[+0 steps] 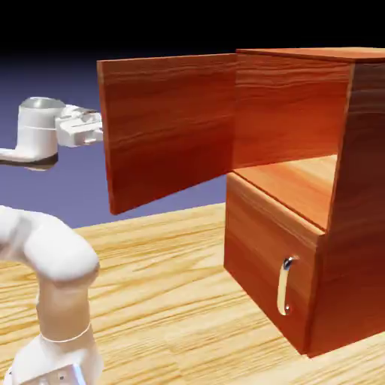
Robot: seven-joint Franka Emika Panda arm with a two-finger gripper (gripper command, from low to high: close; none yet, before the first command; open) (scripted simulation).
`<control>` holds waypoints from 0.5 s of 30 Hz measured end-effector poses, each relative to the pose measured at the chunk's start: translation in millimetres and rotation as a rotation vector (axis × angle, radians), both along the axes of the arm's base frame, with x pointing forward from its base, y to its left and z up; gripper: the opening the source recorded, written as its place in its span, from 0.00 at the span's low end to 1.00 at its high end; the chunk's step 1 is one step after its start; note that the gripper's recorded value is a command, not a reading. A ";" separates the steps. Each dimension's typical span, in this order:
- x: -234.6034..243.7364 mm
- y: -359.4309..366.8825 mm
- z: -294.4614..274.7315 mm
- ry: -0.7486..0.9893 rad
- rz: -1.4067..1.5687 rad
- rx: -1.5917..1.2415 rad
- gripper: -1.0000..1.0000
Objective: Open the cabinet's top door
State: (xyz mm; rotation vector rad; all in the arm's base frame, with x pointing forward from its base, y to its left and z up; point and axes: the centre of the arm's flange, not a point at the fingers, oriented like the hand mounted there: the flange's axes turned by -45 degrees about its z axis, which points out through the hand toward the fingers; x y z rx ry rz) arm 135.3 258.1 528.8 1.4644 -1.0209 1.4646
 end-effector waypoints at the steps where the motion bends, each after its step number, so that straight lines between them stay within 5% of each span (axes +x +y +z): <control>1: 0.4 8.7 0.0 0.000 -0.022 0.000 0.00; 15: 17.1 103.4 0.0 0.000 -0.268 0.000 0.00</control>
